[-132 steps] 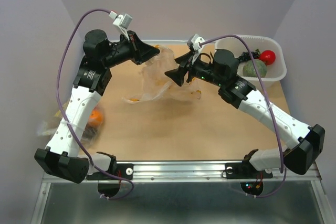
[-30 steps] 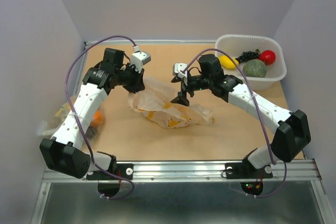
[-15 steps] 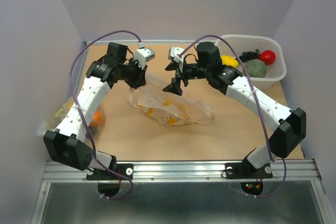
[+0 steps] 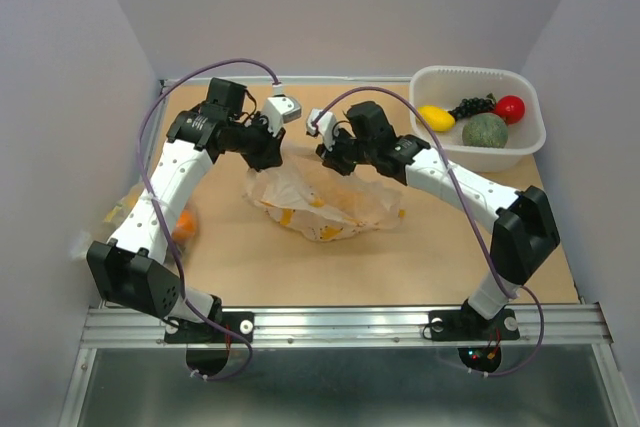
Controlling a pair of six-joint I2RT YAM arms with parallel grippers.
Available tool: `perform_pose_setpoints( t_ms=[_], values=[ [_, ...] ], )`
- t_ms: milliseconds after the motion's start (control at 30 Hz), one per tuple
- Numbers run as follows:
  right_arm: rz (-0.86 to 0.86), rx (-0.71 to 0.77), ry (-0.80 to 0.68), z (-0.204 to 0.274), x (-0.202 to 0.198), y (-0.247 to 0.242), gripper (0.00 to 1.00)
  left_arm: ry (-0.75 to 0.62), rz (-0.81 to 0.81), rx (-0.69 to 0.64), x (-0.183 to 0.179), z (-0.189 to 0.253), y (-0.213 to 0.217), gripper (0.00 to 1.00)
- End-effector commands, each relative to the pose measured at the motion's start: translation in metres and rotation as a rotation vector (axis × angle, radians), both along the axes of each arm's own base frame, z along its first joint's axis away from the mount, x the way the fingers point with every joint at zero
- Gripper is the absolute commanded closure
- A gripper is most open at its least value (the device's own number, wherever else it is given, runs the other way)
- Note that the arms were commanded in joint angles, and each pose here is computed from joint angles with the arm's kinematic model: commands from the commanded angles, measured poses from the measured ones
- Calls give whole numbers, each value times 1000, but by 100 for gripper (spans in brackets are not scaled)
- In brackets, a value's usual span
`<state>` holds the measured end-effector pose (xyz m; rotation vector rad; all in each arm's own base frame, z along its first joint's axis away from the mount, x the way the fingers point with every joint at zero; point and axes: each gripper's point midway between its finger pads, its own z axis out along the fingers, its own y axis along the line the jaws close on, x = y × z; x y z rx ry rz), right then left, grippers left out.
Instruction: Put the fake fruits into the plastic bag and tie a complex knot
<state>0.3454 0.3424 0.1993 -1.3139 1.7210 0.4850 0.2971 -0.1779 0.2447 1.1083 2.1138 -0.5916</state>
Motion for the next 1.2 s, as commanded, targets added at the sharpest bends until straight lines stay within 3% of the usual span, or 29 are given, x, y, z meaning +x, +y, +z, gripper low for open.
perform_pose_setpoints(
  t_ms=[0,33,67,133,200,233,267,300,333,433,567,667,867,967,1167],
  values=[
    [-126,-40,-32,-6,15,-20,92,-118,-48,8,5,30,7,94],
    [-156,-19,9,-8,13,-20,100,-138,-4,21,19,34,17,94],
    [-165,1,36,-7,11,-20,100,-157,34,26,32,38,25,94],
    [-181,80,132,-2,0,-13,100,-176,164,-9,60,53,49,75],
    [-186,151,214,7,-8,-3,100,-205,302,-146,86,91,57,57],
    [-225,204,276,14,-9,2,100,-228,360,-203,90,108,68,43],
    [-240,233,307,18,-8,7,100,-243,384,-255,91,119,71,36],
    [-291,280,382,22,-8,9,99,-286,392,-361,93,142,66,8],
    [-315,307,407,26,-6,11,99,-312,399,-402,89,151,67,1],
    [-411,408,518,36,5,14,100,-395,449,-492,71,168,78,1],
    [-454,504,579,44,13,11,100,-241,587,-567,47,130,100,1],
    [-468,540,611,42,18,8,99,-137,636,-520,27,85,108,1],
    [-493,597,697,32,29,4,99,5,557,-561,-27,28,82,1],
    [-485,611,731,27,31,5,100,1,520,-565,-34,14,75,1],
    [-394,641,785,28,25,17,100,-8,555,-623,-8,-3,57,1]
  ],
)
